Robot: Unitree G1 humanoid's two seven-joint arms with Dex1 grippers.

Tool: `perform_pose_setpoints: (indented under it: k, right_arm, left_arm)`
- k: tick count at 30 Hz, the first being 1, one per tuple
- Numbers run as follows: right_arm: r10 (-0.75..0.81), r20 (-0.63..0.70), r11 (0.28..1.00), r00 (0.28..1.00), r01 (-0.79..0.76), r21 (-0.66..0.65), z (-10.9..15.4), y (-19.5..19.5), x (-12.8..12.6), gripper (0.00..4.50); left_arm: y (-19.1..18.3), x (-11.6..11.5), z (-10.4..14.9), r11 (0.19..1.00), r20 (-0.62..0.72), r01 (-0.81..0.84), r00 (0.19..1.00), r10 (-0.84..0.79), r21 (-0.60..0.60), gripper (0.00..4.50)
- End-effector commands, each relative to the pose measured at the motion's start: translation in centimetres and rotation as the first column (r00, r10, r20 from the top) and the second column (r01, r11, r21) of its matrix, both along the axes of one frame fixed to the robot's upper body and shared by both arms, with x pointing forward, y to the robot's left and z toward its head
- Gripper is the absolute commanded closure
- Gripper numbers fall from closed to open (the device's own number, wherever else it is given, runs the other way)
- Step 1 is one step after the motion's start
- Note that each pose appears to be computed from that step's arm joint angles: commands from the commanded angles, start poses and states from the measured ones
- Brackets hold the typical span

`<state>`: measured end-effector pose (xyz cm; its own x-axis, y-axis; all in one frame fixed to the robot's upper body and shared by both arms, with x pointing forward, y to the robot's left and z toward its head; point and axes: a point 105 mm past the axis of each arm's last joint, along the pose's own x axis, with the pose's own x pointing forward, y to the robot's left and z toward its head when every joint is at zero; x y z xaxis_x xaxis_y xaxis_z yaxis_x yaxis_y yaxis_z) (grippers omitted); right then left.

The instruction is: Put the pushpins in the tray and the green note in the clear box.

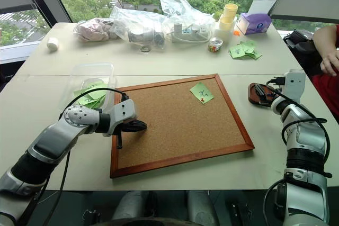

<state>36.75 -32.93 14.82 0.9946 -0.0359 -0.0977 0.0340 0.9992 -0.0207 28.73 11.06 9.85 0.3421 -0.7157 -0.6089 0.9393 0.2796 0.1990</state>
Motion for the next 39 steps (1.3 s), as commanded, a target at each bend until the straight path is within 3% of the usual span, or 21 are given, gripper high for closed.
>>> perform_pose_setpoints:
  k: [1,4,7,13,23,26,33,39]
  right_arm:
    - [0.169,0.111,0.986,0.979,-0.168,-0.020,4.0,3.6,0.1,0.02]
    - [0.372,0.064,0.928,0.926,-0.372,-0.014,3.4,8.2,-0.7,0.02]
    - [0.583,-0.049,0.812,0.811,-0.584,-0.009,0.4,14.1,-2.6,0.02]
    - [0.637,-0.084,0.771,0.767,-0.637,0.032,-2.4,17.4,-3.2,0.02]
    - [0.629,-0.102,0.777,0.771,-0.628,0.042,-3.6,17.5,-2.0,0.02]
    - [0.635,-0.159,0.769,0.756,-0.638,0.041,-5.0,17.8,-1.8,0.90]
    - [0.640,-0.204,0.761,0.741,-0.648,0.037,-6.3,17.8,-1.9,4.48]
    - [0.636,-0.190,0.764,0.748,-0.645,0.015,-6.0,17.8,-1.7,4.48]
  left_arm:
    - [0.0,-0.7,-1.3,1.000,-0.056,0.015,0.998,-0.014,0.022,4.50]
    - [0.0,-0.6,-1.3,1.000,-0.054,0.017,0.998,-0.016,0.024,4.50]
    - [0.0,-0.6,-1.3,1.000,-0.050,0.018,0.999,-0.017,0.026,4.50]
    - [-0.1,-0.7,-1.3,1.000,-0.051,0.017,0.999,-0.015,0.025,4.50]
    - [-0.1,-0.7,-1.4,1.000,-0.053,0.009,0.999,-0.008,0.022,4.50]
    - [-0.1,-0.7,-1.4,1.000,-0.054,0.007,0.999,-0.006,0.021,4.50]
    - [0.1,-0.7,-1.5,1.000,-0.053,-0.002,0.999,0.004,0.022,4.50]
    - [0.1,-0.7,-1.5,1.000,-0.056,-0.004,0.998,0.005,0.023,4.50]
